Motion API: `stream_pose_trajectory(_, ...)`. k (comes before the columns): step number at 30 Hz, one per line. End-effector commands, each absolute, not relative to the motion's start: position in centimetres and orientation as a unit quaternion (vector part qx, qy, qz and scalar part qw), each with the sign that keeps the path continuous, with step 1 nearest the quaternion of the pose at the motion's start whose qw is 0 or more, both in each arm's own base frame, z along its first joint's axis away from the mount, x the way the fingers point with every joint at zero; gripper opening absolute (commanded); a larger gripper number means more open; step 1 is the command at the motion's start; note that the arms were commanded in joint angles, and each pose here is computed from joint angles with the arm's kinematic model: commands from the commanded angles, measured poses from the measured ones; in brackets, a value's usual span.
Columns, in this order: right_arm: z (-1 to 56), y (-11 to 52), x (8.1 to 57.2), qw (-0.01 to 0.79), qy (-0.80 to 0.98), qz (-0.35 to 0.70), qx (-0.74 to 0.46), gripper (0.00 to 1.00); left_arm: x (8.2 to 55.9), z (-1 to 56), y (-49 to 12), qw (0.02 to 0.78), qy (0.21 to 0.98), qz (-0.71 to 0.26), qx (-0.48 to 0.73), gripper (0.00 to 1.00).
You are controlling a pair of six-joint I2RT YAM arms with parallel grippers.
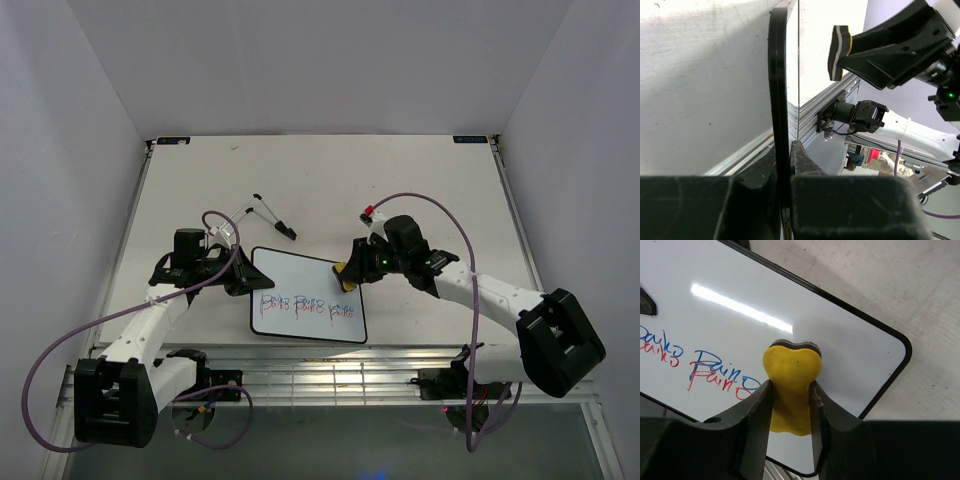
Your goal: Erase the whiteboard
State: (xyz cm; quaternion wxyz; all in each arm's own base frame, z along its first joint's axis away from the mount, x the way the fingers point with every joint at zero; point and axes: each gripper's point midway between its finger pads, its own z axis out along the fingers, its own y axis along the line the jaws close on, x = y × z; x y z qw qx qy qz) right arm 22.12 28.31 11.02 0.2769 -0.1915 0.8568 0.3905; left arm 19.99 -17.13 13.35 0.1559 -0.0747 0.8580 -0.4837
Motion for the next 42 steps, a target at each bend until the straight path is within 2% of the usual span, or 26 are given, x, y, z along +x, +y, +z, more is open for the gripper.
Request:
stream_pose_trajectory(1, 12.1, 27.4, 21.8, 0.31, 0.853, 0.359, -0.218, 0.24, 21.0, 13.8, -16.8, 0.206, 0.859, -0.467, -0.044, 0.0)
stream_pose_trajectory(7, 13.1, 29.0, 19.7, 0.368, 0.824, 0.347, -0.256, 0.23, 21.2, 13.8, -16.7, 0.209, 0.86, -0.463, -0.047, 0.0)
stream_pose_trajectory(16, 17.7, 35.7, 15.0, 0.444, 0.736, 0.356, -0.367, 0.24, 21.1, 13.6, -16.7, 0.203, 0.86, -0.465, -0.048, 0.0)
stream_pose_trajectory(28, 20.3, 45.6, 11.8, 0.438, 0.682, 0.357, -0.465, 0.24, 21.0, 13.7, -16.9, 0.202, 0.859, -0.468, -0.044, 0.0)
stream_pose_trajectory(42, 16.8, 46.5, 11.8, 0.413, 0.706, 0.324, -0.475, 0.24, 20.7, 13.9, -17.1, 0.2, 0.857, -0.473, -0.036, 0.0)
